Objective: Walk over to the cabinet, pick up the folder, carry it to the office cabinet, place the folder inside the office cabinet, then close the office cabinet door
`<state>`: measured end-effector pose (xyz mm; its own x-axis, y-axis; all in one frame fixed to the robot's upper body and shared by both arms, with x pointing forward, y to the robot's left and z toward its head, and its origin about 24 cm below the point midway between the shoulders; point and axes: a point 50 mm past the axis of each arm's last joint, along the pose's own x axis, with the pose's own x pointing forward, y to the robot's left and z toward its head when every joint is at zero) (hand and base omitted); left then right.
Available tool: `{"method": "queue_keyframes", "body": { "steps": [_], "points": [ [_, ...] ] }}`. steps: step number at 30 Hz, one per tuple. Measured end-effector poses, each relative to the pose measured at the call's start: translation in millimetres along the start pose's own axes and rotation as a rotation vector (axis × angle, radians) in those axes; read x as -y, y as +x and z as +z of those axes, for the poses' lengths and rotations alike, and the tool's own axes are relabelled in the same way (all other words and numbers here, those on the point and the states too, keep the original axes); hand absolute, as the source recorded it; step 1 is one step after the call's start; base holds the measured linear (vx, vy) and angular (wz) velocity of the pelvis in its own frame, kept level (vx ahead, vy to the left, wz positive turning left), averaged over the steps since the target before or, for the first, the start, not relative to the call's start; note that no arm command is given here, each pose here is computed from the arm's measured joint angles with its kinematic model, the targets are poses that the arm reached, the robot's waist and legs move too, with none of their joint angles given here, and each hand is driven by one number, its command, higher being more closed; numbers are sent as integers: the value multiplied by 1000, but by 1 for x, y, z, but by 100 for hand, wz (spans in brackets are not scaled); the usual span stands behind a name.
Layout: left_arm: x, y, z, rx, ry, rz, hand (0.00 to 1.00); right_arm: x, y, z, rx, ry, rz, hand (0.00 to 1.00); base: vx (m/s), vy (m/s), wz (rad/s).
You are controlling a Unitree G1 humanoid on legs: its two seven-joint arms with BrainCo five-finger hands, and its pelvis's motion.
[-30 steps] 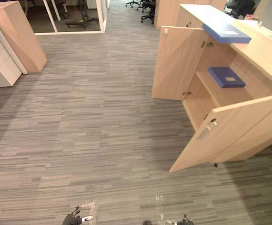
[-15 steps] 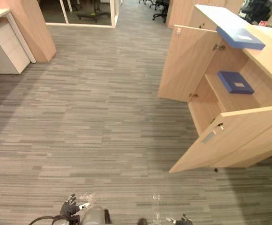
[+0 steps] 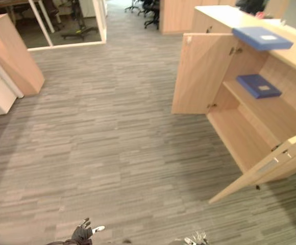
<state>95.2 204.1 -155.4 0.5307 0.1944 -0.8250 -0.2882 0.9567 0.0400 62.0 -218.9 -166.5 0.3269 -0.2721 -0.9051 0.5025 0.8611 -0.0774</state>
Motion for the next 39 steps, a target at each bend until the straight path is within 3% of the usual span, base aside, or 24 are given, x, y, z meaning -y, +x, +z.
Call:
{"method": "queue_keyframes", "body": {
  "steps": [10,13,17,23,29,33,39],
  "points": [
    [1,2,0,-21,9,-7,0,-7,0,3,18,4,19,0,309,-38,-19],
    [0,-1,-9,-47,-31,12,0,2,0,4,17,-17,3,0,366,-261,-32],
    [-1,-1,-5,-15,-209,64,0,9,-1,-6,-17,1,-22,0,462,-341,-40],
    [-11,0,7,48,-232,98,0,4,0,-9,-54,3,-14,0,438,-97,-72],
    [-11,1,11,64,-252,112,0,-2,0,-11,-56,11,-8,0,435,180,-48],
    [-26,0,9,55,-272,175,0,-10,-2,-17,-69,48,9,0,463,379,-53],
    [-38,-7,-16,-51,-137,174,0,-1,-2,-13,-37,42,4,0,357,379,-45]
  ]
}}
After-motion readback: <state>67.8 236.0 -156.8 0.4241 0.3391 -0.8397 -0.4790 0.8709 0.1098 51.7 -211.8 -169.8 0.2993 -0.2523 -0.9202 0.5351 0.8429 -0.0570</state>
